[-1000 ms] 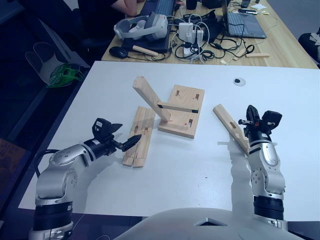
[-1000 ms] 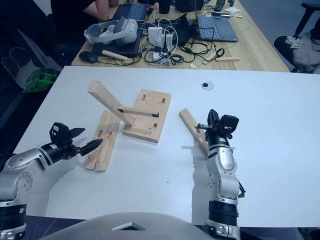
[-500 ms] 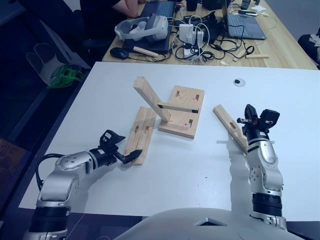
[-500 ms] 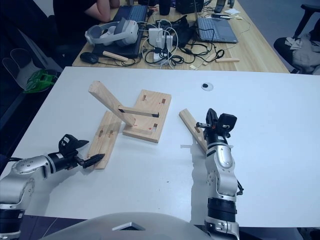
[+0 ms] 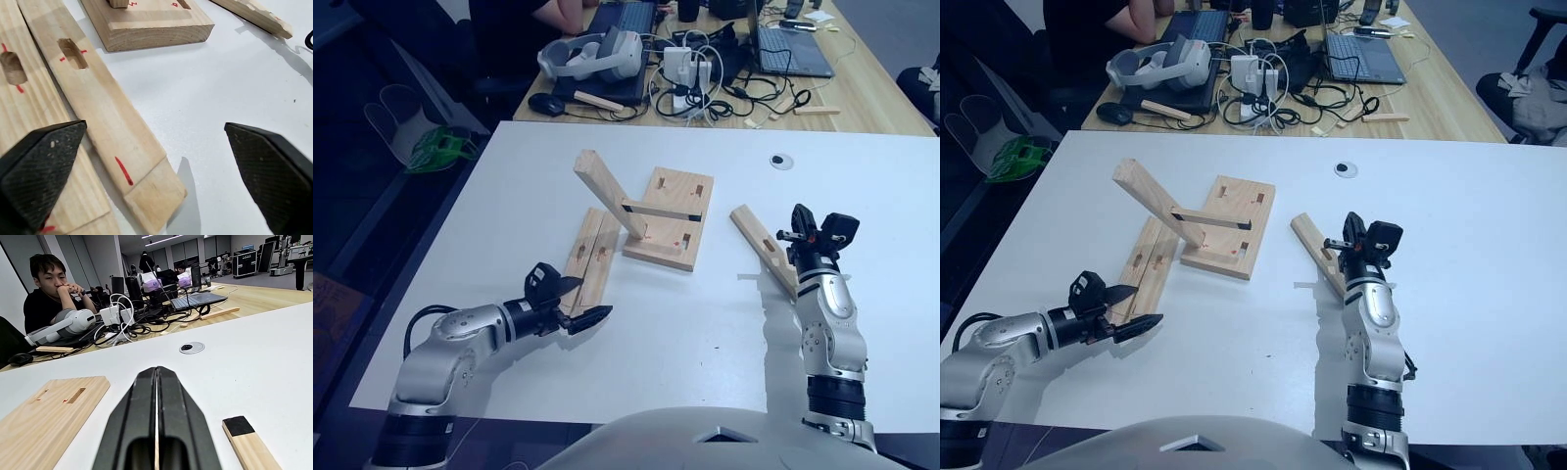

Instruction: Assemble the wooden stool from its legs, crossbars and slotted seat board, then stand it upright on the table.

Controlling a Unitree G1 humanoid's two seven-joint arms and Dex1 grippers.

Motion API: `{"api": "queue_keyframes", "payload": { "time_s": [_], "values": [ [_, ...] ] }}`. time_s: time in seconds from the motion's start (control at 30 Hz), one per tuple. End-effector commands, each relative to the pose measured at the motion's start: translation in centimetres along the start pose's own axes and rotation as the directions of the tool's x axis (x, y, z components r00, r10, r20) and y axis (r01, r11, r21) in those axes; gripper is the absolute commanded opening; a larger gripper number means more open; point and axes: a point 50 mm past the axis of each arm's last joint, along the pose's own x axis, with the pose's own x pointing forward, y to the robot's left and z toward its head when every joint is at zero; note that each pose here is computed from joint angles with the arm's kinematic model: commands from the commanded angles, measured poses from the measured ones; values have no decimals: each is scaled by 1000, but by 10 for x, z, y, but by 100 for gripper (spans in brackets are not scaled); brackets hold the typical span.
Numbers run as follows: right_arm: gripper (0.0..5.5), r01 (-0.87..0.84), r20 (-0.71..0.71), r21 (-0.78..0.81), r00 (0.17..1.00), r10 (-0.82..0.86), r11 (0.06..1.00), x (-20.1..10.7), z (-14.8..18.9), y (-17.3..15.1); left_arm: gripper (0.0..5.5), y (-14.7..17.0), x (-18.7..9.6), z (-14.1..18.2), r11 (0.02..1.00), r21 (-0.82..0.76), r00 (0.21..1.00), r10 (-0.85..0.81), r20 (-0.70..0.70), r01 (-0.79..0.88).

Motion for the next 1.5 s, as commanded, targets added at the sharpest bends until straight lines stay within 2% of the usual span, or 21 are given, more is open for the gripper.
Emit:
{"api": "queue_keyframes", "payload": {
  "time_s": [0.03, 0.17, 0.3, 0.43, 0.57, 0.83, 0.9, 0.97, 1.13, 1.33, 1.5],
  "values": [
    [0, -3, 14, -8, 1000, 3, 1000, 2, 4, 0, 523, 10, 2, -9, 991, 39, 984, 129, -121, -125],
    [0, -3, 13, -12, 1000, 4, 1000, 2, 4, -1, 523, 12, 3, -7, 989, 67, 981, 138, -138, -130],
    [0, 0, 12, -12, 1000, 1, 1000, 2, 3, -1, 523, 10, -2, -7, 997, 29, 985, 77, -153, -74],
    [0, 5, 15, -9, 1000, -5, 1000, 1, 3, 0, 523, 13, -6, -5, 996, 26, 983, 92, -161, -89],
    [0, 12, 19, -3, 1000, -12, 1000, 1, 3, -1, 523, 11, -1, 3, 997, 30, 993, 79, -83, -77],
    [0, 12, 23, 5, 1000, -13, 1000, 2, 3, 0, 523, 9, -1, 8, 985, 139, 986, 117, -123, -99],
    [0, 9, 24, 5, 1000, -9, 1000, 3, 3, 1, 523, 15, 10, 10, 983, 138, 979, 142, -145, -122],
    [0, 6, 23, 5, 1000, -6, 1000, 4, 3, 2, 523, 1, 17, 30, 983, 147, 981, 132, -141, -111],
    [0, -8, 21, 4, 1000, 8, 1000, 6, 2, 5, 523, -18, 27, 40, 989, 68, 972, 139, -190, -128],
    [0, -15, 25, 4, 1000, 15, 1000, 7, 3, 7, 523, -15, 28, 29, 977, -10, 933, 199, -299, -212],
    [0, -21, 24, 3, 999, 21, 1000, 8, 2, 7, 523, -13, 29, 27, 963, -26, 923, 249, -294, -268]
  ]
}}
